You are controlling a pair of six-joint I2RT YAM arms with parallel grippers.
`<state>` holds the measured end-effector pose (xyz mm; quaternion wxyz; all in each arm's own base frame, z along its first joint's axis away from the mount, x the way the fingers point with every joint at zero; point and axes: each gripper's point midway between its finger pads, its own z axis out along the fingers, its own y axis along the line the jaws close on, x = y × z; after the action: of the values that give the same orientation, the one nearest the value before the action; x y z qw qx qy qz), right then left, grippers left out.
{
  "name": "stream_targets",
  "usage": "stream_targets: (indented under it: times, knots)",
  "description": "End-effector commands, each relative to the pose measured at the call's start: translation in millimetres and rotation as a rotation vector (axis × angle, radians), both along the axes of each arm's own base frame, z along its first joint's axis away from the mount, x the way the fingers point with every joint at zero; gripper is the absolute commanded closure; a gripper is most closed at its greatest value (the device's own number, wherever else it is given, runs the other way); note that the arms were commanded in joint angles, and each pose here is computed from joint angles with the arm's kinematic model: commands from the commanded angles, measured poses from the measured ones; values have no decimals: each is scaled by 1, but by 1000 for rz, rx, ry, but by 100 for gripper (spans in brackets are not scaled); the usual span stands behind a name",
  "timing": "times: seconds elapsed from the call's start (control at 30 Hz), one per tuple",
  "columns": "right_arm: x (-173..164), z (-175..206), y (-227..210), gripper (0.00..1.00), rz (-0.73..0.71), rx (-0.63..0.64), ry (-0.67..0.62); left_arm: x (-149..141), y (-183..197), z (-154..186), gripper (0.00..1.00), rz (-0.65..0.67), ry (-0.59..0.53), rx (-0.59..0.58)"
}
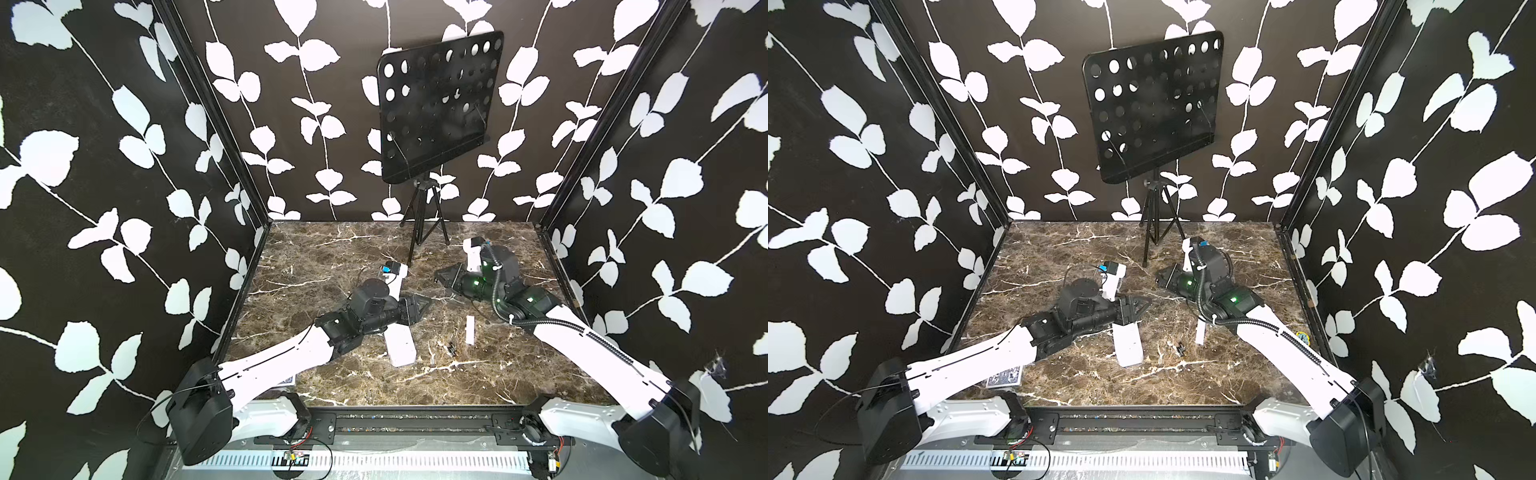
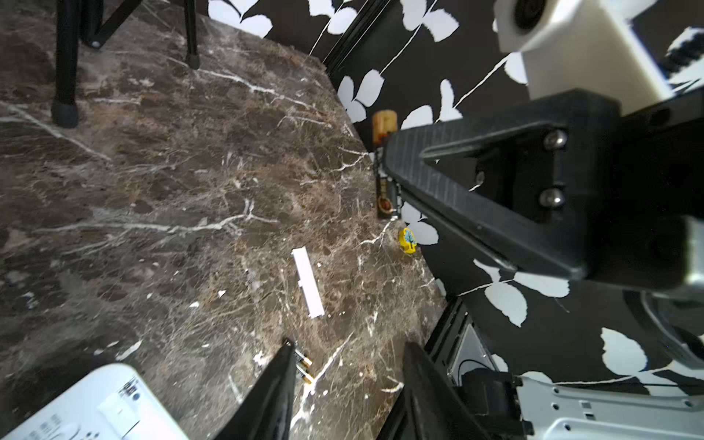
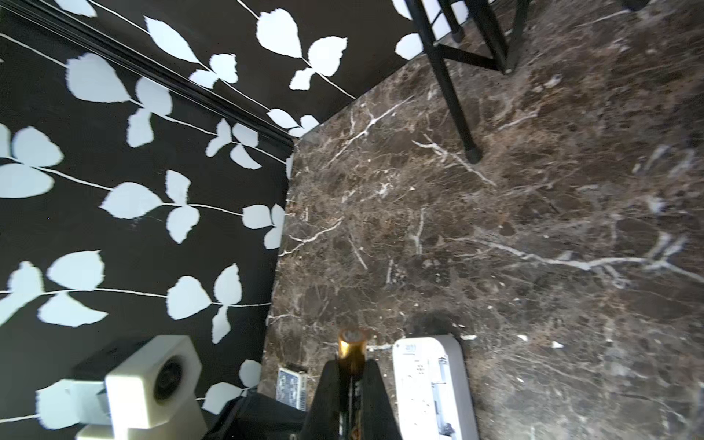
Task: Insert the battery into the alarm
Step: Pick up the battery at the center of the board.
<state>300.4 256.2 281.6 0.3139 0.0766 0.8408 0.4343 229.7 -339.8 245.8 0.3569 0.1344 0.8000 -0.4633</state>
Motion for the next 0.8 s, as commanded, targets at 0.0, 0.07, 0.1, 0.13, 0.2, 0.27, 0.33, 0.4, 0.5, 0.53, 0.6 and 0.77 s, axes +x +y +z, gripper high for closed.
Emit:
stream_targets:
  times: [0.0,0.07,0.1,0.13,0.2,0.27,0.33,0.4,0.5,0.53,0.6,0.77]
  knots:
    - [-3,28,13,95,24,108,-12,8,-8,30,57,-3,-116,-42]
    - [-6,28,16,95,39,100,-15,9,-12,36,57,-15,-130,-52]
    - [-8,28,18,95,44,100,-15,9,-14,38,57,-24,-134,-56]
    - [-8,28,19,95,48,101,-17,9,-16,39,57,-27,-137,-54]
    - [-11,27,22,95,59,91,-22,11,-17,39,58,-26,-138,-46]
    - [-14,26,24,95,72,80,-23,14,-16,39,64,-7,-140,-44]
    - [-15,25,24,95,76,76,-21,16,-13,38,68,14,-142,-39]
    - [-17,24,24,95,78,72,-23,18,-10,37,71,28,-147,-31]
    - [-19,24,24,95,83,63,-30,18,-6,36,75,42,-152,-24]
    - [-19,24,24,95,86,59,-31,18,-6,36,76,44,-155,-23]
    - [-20,23,25,95,94,54,-31,19,-5,36,78,51,-157,-20]
    - [-23,22,28,95,113,49,-30,21,-4,39,80,59,-168,-20]
